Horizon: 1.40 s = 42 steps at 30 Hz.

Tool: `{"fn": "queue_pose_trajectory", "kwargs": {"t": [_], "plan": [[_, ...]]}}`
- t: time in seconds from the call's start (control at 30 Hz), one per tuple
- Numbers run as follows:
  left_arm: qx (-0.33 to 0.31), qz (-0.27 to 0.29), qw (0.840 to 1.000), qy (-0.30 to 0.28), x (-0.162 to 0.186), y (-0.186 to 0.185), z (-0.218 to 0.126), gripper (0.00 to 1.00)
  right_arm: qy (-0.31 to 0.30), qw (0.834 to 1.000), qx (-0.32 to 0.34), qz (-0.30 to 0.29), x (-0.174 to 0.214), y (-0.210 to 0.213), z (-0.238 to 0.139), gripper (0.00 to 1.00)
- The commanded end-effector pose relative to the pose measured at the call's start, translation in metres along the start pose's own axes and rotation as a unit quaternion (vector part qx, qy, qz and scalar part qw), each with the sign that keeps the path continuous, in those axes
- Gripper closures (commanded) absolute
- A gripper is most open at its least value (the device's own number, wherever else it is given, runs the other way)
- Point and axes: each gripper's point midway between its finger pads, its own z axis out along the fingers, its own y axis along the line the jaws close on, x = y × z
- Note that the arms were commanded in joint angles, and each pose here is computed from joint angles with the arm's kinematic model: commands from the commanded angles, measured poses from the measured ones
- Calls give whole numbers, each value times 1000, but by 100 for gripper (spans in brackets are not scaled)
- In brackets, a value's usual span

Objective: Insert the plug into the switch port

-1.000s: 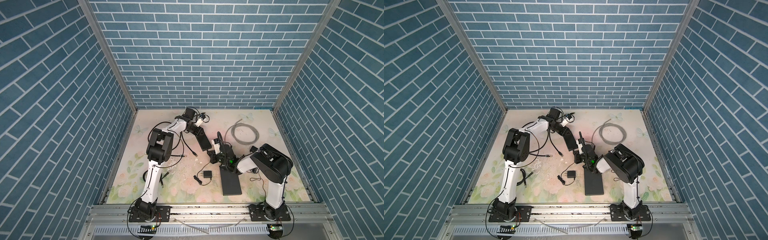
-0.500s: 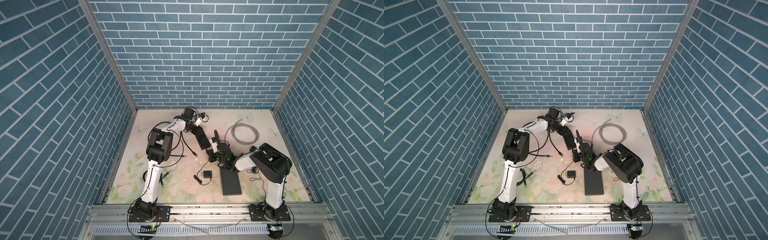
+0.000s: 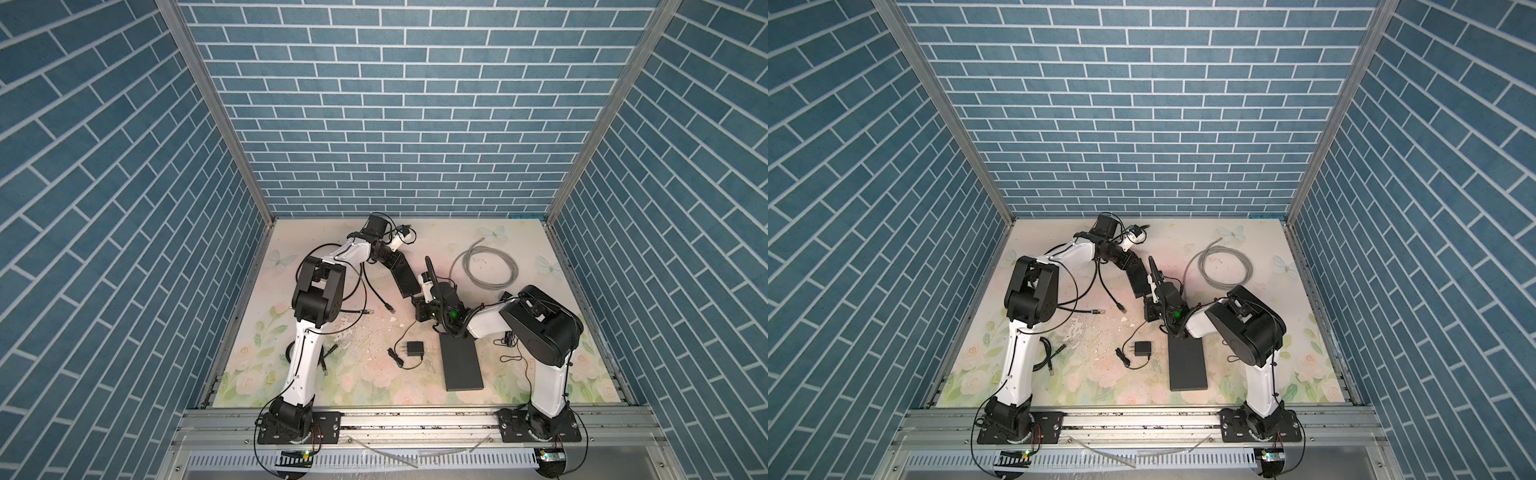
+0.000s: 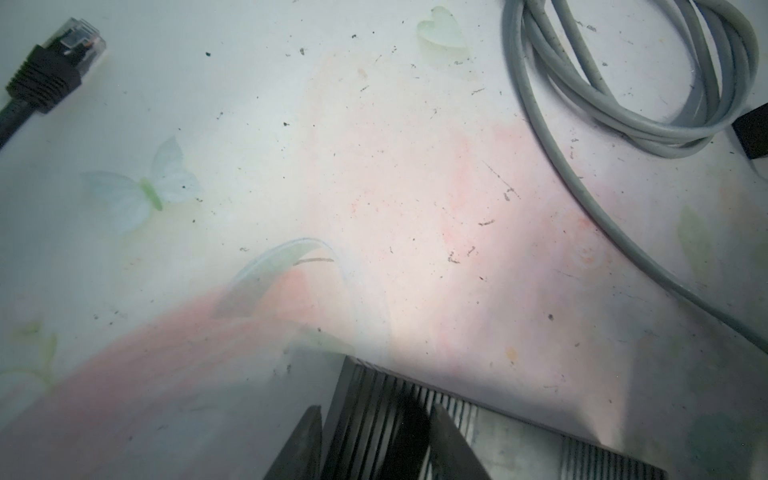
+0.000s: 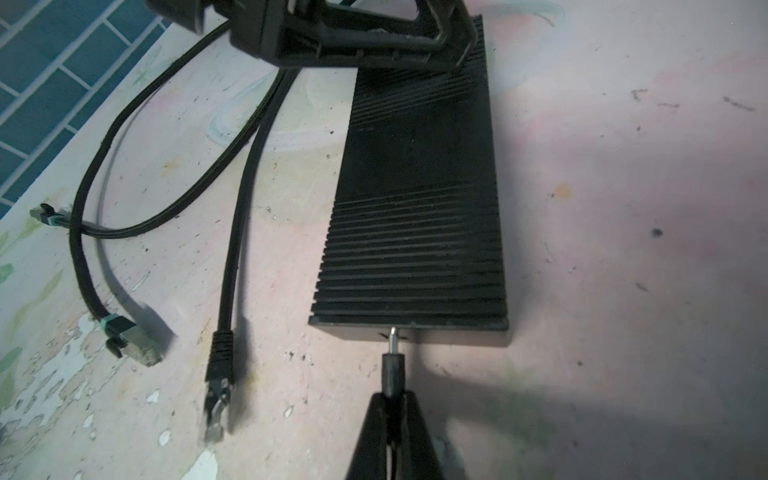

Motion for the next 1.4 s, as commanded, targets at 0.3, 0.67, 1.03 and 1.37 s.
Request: {"fn": "queue_pose_trajectory", "kwargs": {"t": [0.3, 0.67, 1.03, 1.37], "plan": [[168, -134, 951, 223, 127, -111, 17, 58, -118, 991, 49, 48, -59, -34, -13, 90], [130, -132, 959, 217, 128, -97, 15, 56, -93, 991, -29, 94, -36, -24, -3, 89], [91, -100, 965, 224, 121, -87, 3, 45, -37, 997, -44, 56, -26, -16, -12, 92], [115, -94, 968, 201, 98, -82, -11, 38, 19, 998, -50, 13, 2, -20, -16, 92]]}}
